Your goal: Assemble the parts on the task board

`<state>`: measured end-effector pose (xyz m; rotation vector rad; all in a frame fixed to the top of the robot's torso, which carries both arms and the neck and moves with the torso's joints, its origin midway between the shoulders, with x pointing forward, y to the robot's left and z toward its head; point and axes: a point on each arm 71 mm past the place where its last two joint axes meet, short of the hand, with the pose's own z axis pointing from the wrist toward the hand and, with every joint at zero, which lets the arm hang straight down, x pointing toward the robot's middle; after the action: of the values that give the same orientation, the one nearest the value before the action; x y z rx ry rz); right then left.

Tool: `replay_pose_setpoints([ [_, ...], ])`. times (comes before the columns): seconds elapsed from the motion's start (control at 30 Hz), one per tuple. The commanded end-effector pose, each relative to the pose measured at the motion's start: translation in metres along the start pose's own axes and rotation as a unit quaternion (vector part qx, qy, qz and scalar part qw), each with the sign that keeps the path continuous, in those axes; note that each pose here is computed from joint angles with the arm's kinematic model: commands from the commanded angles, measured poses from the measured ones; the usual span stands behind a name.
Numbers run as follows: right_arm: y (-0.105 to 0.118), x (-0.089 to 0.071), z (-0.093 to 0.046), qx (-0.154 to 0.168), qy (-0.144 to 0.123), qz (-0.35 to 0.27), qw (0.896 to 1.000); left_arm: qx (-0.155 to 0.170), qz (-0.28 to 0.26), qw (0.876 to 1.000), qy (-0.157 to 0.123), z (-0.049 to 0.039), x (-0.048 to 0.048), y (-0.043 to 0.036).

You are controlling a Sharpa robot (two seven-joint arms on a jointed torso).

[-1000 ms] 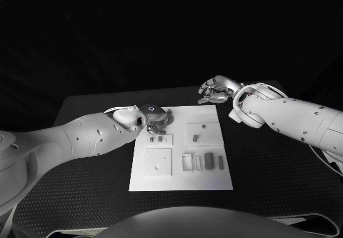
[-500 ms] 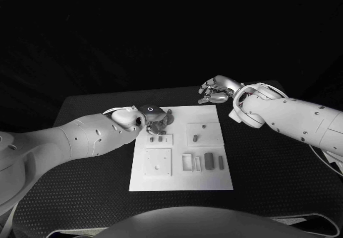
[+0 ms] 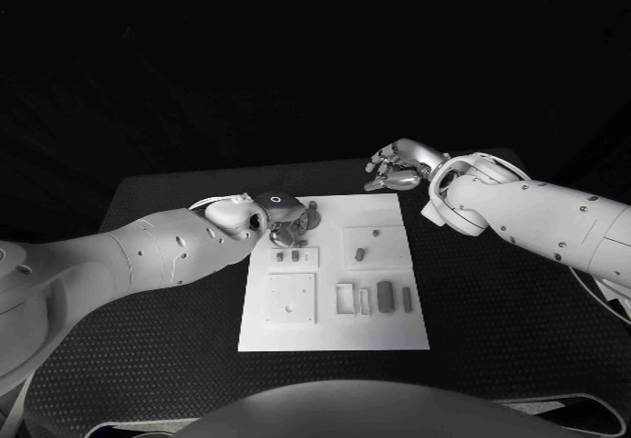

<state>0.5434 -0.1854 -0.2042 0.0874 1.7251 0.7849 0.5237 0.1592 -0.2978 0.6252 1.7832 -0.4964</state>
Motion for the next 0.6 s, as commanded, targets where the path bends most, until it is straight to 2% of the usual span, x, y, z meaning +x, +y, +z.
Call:
replay_pose_setpoints([
  [0.03, 0.0012, 0.0005, 0.0001, -0.005, 0.003, 0.001, 1.0, 0.009, -0.01, 1.0, 0.005, 0.0018, 0.0019, -0.0051],
  [0.6, 0.0012, 0.0005, 0.0002, -0.005, 0.003, 0.001, 1.0, 0.005, -0.006, 1.0, 0.002, 0.0027, 0.0016, -0.0044],
])
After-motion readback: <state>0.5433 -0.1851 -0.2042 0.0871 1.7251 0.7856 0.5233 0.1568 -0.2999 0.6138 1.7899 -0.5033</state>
